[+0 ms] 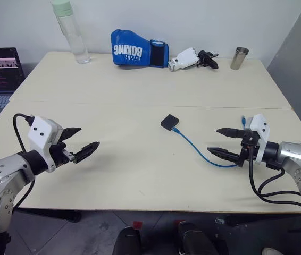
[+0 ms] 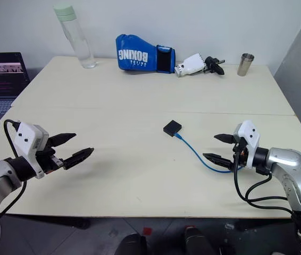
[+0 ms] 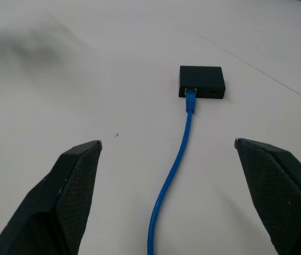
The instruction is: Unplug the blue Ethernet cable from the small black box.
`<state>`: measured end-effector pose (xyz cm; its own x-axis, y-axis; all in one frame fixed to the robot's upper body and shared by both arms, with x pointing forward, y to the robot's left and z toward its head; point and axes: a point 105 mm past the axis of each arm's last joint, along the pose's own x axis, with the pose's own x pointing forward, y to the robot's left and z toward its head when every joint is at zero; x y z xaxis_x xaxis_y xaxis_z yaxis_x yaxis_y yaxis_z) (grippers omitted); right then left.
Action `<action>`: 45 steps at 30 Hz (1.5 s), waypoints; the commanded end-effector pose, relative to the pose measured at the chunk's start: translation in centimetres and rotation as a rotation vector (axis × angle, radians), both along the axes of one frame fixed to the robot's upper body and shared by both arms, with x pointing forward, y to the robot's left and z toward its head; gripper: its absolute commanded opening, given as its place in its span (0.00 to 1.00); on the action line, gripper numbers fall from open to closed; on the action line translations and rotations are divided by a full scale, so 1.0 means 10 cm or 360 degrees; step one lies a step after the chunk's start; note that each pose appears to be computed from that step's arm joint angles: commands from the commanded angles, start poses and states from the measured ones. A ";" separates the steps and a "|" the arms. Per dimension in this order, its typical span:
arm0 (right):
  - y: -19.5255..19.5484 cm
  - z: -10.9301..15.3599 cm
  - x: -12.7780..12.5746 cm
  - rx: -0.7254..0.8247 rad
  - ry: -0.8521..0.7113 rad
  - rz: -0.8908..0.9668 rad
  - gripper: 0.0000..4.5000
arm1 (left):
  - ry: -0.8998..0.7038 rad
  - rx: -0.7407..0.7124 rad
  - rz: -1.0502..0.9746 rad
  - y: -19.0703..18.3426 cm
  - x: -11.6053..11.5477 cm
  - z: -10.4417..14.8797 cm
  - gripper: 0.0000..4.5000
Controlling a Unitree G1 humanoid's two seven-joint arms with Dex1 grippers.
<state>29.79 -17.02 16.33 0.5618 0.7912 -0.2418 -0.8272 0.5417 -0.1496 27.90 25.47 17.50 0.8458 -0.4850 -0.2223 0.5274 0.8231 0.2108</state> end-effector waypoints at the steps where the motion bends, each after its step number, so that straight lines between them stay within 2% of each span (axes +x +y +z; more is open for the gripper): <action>1: -0.03 0.13 0.01 -0.0010 -0.0107 -0.0008 0.94 | -0.0076 0.0038 -0.0036 -0.02 -0.01 0.12 0.97; 10: -0.03 0.11 0.03 -0.0029 -0.0102 -0.0022 0.94 | -0.0109 -0.0011 0.0012 -0.01 0.03 0.17 0.97; 20: -0.01 0.14 0.06 -0.0041 -0.0107 -0.0057 0.94 | -0.0243 0.0048 -0.0037 -0.07 0.07 0.26 0.97; 25: 0.01 0.19 0.08 -0.0004 -0.0083 -0.0076 0.94 | -0.0137 0.0000 -0.0259 -0.30 0.00 0.21 0.97; 28: 0.05 0.16 0.08 -0.0022 -0.0069 -0.0064 0.94 | -0.0073 0.0046 -0.0450 -0.48 -0.06 0.16 0.97; 31: 0.11 0.13 0.10 -0.0037 -0.0051 -0.0053 0.94 | -0.0075 0.0043 -0.0524 -0.56 -0.03 0.20 0.97; 39: 0.41 -0.05 0.33 -0.0097 0.0041 -0.0087 0.94 | -0.0076 0.0016 -0.0683 -0.78 0.07 0.26 0.97; 45: 0.72 -0.25 0.60 -0.0114 0.0081 -0.0052 0.94 | -0.0055 0.0038 -0.0729 -0.84 0.10 0.21 0.97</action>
